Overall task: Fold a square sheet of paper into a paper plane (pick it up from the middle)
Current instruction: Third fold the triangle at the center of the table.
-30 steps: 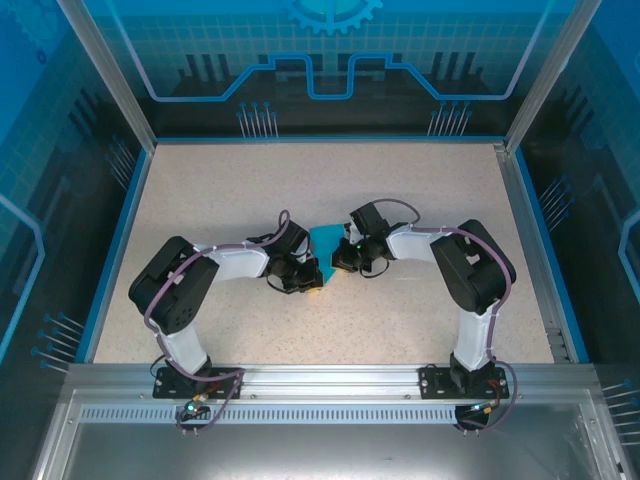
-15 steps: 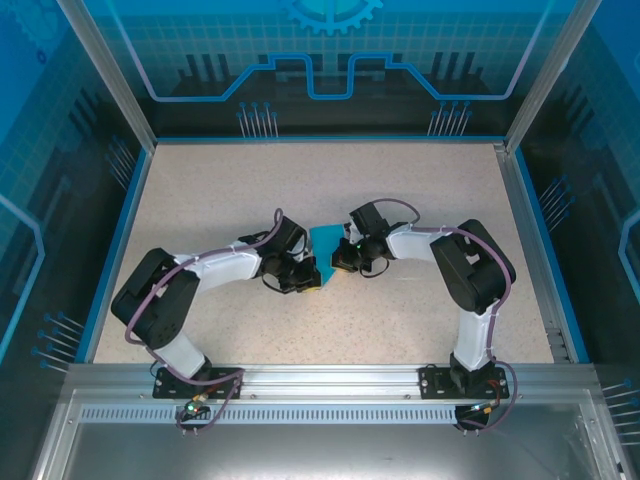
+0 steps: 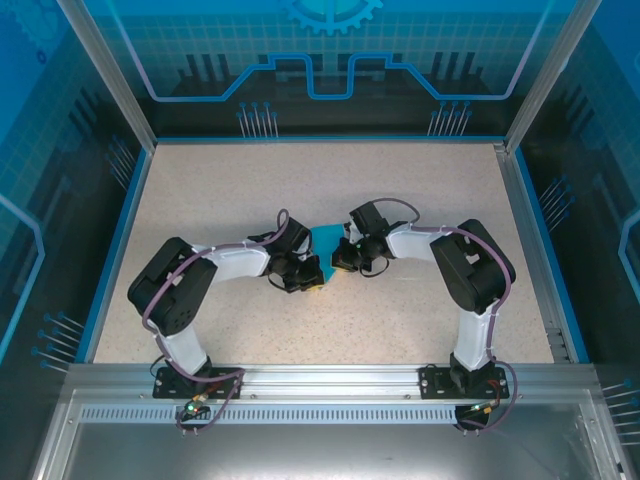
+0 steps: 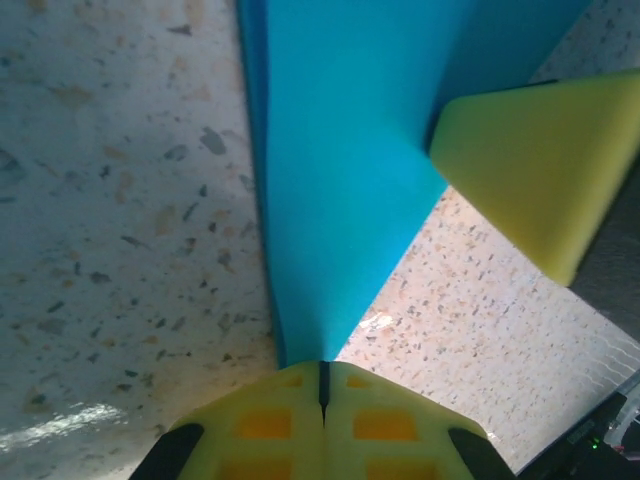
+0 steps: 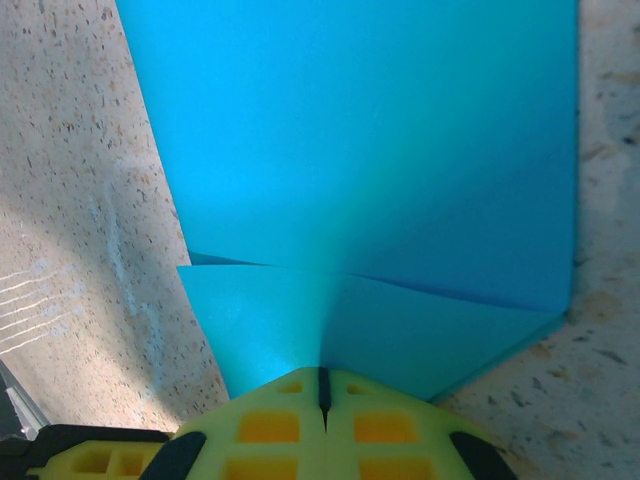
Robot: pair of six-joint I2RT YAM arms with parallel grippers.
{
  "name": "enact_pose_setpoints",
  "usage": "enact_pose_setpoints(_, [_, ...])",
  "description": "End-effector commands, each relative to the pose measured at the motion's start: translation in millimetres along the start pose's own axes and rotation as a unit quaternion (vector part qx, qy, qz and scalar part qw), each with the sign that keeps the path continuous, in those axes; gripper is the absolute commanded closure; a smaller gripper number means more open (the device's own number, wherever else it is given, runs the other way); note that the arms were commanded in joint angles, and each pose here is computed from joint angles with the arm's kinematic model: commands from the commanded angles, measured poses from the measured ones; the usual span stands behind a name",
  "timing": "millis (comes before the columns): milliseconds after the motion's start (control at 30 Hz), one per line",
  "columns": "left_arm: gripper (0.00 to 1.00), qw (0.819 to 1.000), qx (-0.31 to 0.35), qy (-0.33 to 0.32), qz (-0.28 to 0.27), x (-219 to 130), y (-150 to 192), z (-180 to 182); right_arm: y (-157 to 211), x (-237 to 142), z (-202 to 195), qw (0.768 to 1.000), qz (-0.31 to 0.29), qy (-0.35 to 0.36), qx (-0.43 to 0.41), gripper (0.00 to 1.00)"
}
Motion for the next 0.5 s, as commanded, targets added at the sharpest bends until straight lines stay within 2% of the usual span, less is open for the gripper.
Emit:
enact_pose_setpoints(0, [0.96, 1.000, 0.003, -0.017, -0.003, 5.8, -2.0, 2.6, -3.7, 0.2, -9.0, 1.000, 0.001, 0.021, 0.010, 1.00])
enact_pose_setpoints(233, [0.97, 0.999, -0.004, -0.031, 0.009, 11.1, 1.3, 10.3, 1.9, -15.8, 14.8, 0.999, -0.012, -0.018, -0.045, 1.00])
enact_pose_setpoints(467, [0.98, 0.999, -0.008, -0.038, 0.012, 11.6, 2.6, 12.5, 20.0, -4.0, 14.6, 0.998, 0.016, -0.011, -0.054, 1.00])
Point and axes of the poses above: each hand's point on the last joint's axis, 136 mm out from that joint toward the fingers, its own x axis out along the fingers, its own z axis along the line the jaws close on, y = z × x, the point moved 9 cm from there along -x, back along the fingers, and after that the axes turned 3 degrees about x, right-handed, at the moved point
